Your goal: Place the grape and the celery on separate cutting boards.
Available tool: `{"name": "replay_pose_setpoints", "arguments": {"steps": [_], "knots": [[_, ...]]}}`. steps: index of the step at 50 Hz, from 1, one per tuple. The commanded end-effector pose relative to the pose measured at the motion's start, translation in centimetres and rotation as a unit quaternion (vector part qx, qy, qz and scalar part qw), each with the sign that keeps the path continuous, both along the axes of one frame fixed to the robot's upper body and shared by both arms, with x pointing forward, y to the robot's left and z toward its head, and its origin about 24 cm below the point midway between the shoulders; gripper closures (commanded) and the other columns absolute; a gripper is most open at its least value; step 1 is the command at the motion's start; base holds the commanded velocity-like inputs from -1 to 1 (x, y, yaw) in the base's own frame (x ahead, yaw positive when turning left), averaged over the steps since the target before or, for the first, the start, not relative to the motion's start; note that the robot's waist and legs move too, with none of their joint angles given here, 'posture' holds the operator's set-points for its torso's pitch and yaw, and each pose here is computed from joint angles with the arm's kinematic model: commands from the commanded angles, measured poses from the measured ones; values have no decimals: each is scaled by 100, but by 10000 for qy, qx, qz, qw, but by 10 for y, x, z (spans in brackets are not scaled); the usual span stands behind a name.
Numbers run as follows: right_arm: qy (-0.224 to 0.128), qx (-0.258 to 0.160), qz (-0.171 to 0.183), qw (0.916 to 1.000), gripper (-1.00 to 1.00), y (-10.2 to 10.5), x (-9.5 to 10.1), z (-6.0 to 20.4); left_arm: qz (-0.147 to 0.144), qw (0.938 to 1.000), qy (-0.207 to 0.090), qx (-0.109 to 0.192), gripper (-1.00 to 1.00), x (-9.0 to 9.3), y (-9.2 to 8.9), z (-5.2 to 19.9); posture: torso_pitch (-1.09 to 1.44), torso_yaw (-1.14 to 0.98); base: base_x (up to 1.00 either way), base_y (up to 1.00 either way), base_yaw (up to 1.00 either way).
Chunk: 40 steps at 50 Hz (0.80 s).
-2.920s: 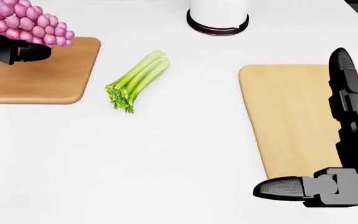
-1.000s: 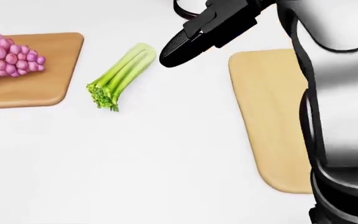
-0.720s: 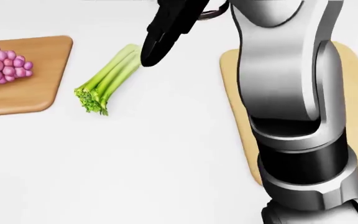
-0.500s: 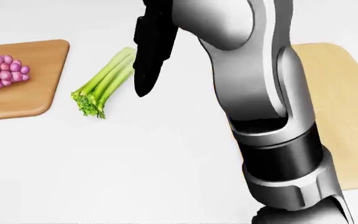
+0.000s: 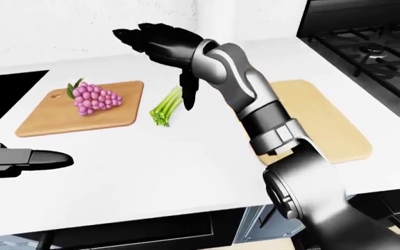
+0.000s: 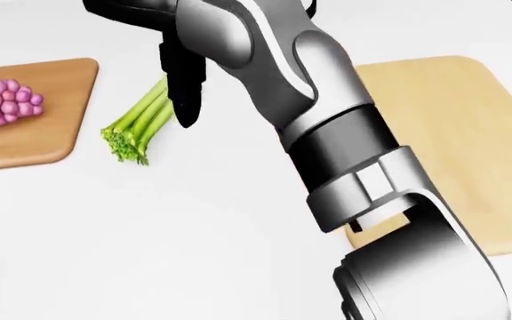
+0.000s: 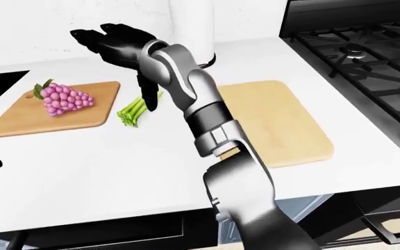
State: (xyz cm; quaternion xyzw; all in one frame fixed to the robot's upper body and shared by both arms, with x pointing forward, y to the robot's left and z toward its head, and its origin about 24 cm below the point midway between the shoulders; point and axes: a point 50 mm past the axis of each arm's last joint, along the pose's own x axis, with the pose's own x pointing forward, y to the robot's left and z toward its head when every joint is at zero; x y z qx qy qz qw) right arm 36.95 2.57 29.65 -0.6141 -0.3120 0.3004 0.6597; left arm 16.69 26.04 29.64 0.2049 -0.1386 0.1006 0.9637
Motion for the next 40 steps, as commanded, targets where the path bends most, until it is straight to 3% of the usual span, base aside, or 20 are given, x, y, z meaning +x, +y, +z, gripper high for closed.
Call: {"name": "replay_pose_setpoints", "arguments": {"steps": [1,8,31,40], "knots": [[-386,62,69,9992,-100,1,-5,18,94,9995,-267,131,-100,-4,0,7,0,0,0,0,0],[-296,-171,-46,9994,-100,-1,2,8,110,9994,-314,109,-100,-7,1,10,0,0,0,0,0],[-149,-165,71,9997,-100,23,2,-12,174,9992,-332,133,-100,-9,3,8,0,0,0,0,0],[-53,-122,130,9998,-77,31,0,-19,181,9993,-316,125,-100,-10,5,5,0,0,0,0,0]]}}
